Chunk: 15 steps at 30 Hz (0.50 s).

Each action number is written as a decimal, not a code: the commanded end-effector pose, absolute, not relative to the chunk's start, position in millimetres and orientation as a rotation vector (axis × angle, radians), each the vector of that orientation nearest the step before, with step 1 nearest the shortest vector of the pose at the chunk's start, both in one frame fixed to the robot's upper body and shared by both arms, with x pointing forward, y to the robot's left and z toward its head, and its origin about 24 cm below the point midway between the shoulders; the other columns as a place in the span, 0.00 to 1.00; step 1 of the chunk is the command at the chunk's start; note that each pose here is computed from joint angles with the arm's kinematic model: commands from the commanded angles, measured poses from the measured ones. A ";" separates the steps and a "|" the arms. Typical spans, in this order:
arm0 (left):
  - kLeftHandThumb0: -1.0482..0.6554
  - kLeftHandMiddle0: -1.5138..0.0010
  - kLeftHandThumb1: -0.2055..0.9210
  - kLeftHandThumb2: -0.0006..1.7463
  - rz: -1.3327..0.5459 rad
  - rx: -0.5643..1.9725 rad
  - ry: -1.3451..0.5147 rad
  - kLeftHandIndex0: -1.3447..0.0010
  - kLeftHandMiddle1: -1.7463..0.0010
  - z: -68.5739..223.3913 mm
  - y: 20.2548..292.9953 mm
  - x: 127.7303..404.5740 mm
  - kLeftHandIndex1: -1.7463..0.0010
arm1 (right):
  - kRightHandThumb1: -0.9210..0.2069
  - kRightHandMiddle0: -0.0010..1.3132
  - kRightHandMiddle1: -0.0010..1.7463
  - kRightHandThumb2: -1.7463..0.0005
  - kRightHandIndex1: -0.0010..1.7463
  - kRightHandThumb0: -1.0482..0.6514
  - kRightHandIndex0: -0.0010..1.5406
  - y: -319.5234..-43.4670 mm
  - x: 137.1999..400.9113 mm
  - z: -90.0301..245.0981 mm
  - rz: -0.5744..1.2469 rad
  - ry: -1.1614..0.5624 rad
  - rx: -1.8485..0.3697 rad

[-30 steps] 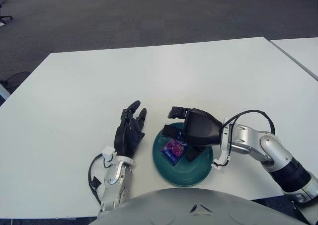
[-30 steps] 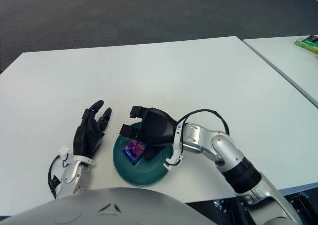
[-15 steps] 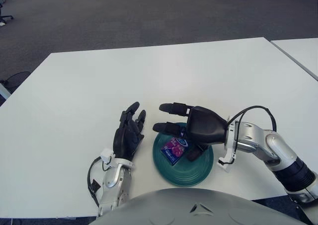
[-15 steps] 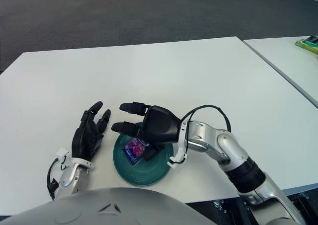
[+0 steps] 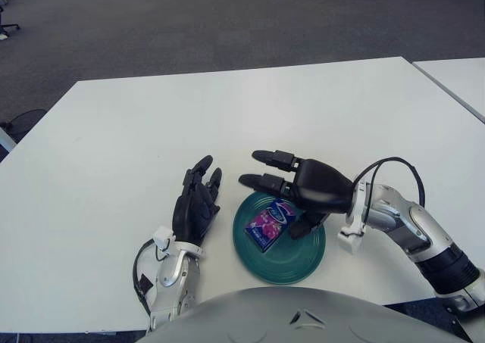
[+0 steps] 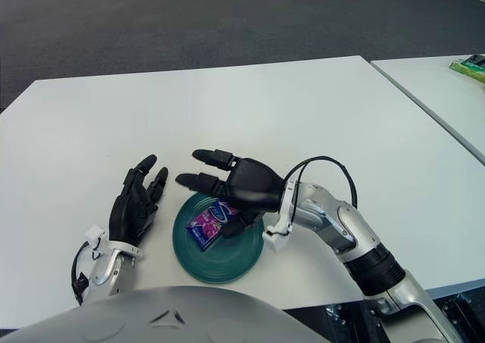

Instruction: Put the gum into the plate.

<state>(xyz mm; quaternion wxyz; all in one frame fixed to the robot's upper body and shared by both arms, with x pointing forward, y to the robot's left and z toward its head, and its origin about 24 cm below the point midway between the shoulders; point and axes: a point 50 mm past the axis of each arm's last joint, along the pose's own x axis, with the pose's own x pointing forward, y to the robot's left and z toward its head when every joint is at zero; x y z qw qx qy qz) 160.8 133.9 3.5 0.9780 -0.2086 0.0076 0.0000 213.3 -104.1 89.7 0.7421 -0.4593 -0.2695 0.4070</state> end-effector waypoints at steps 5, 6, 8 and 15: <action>0.10 0.77 1.00 0.52 0.031 -0.371 0.014 1.00 0.99 2.1 136.5 159.6 0.56 | 0.00 0.00 0.00 0.45 0.00 0.01 0.00 -118.8 229.7 75.8 0.666 -0.353 -0.664; 0.09 0.78 1.00 0.52 0.033 -0.364 0.014 1.00 1.00 2.0 136.5 159.4 0.56 | 0.00 0.00 0.00 0.46 0.00 0.01 0.00 -121.4 232.1 72.3 0.643 -0.320 -0.610; 0.08 0.81 1.00 0.52 0.033 -0.347 0.010 1.00 1.00 2.7 136.9 158.2 0.56 | 0.00 0.00 0.00 0.46 0.00 0.01 0.00 -128.2 239.3 59.0 0.574 -0.246 -0.469; 0.06 0.90 1.00 0.54 0.023 -0.272 -0.002 1.00 1.00 5.6 138.8 155.7 0.66 | 0.00 0.00 0.00 0.47 0.00 0.02 0.00 -129.7 242.1 39.5 0.319 -0.160 -0.118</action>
